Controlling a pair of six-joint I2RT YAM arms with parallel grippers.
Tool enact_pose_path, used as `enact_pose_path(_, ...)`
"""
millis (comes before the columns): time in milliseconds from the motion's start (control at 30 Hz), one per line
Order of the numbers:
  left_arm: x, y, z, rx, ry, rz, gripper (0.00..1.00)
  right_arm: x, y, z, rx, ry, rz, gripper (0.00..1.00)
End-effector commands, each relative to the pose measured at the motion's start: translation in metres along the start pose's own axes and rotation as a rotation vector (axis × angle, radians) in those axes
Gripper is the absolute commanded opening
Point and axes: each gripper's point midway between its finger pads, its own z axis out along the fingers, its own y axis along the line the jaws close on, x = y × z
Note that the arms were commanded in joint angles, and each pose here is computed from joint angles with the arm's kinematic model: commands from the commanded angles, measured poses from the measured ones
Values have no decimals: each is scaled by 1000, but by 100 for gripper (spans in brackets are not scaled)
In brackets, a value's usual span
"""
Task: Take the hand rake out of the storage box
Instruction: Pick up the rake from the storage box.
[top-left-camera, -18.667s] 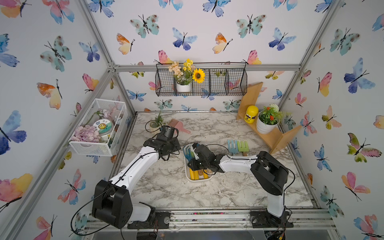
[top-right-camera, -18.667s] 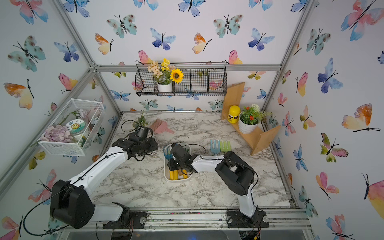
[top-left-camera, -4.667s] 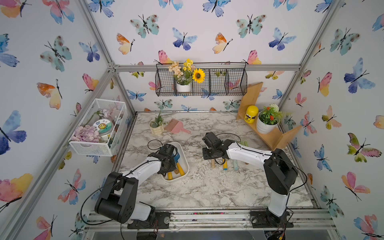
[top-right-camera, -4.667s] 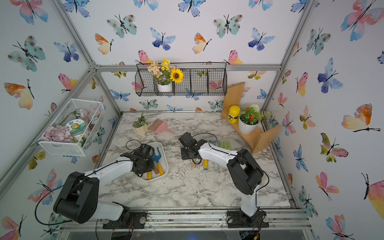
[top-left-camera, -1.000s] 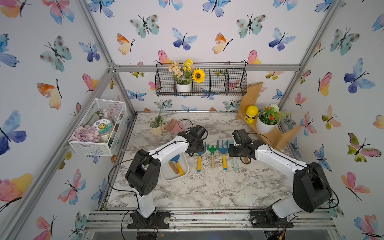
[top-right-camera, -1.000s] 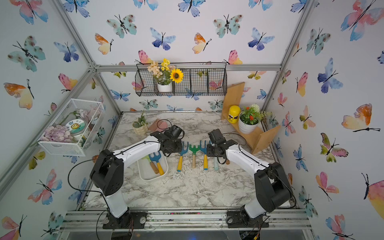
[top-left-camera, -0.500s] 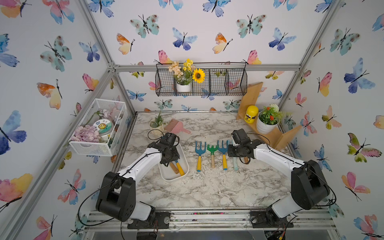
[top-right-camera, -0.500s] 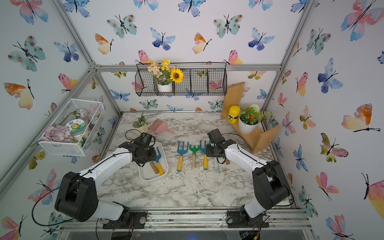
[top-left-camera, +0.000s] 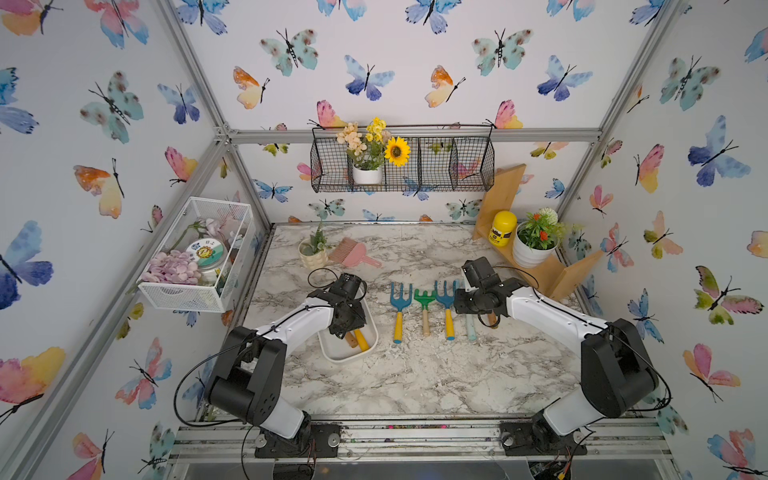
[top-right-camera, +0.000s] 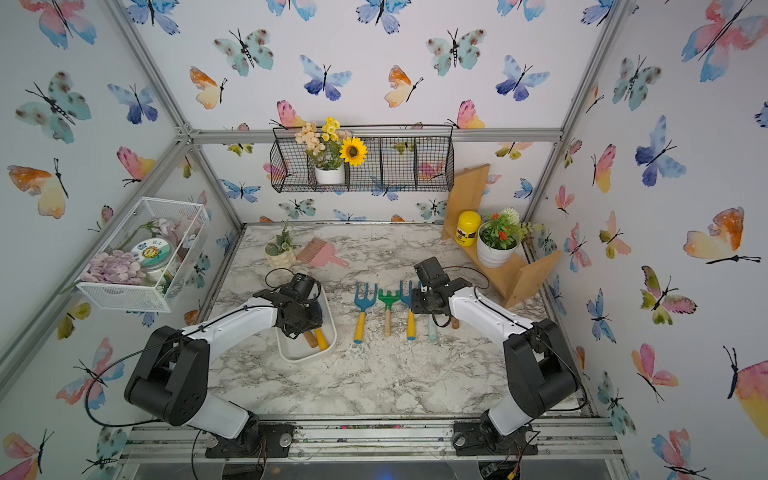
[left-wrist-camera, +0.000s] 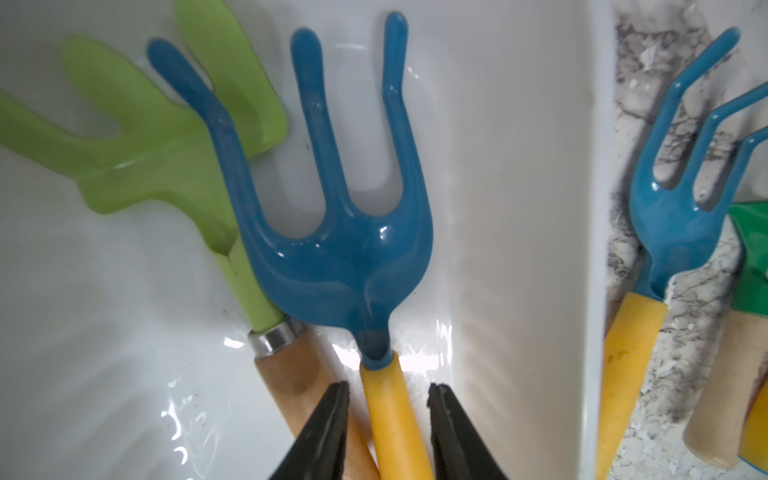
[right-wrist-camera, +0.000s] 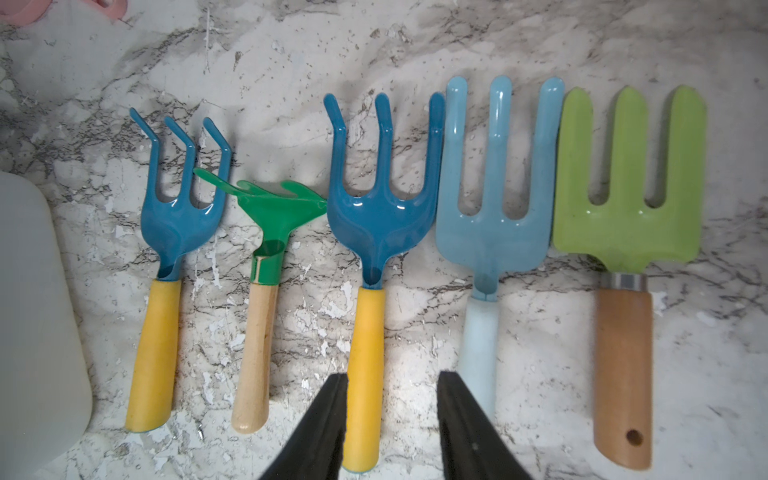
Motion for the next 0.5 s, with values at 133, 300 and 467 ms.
enact_pose_path(133,4,2,16,-24,16,-8,37,-8,6,1,-22,-3,-6,42)
enact_pose_path(300,9,9,26,-58,35,3,35,-8,8,2,-33,-4,-4,42)
enact_pose_path(467,14,20,29,-104,42,26,29,-7,8,4,-35,-1,-4,42)
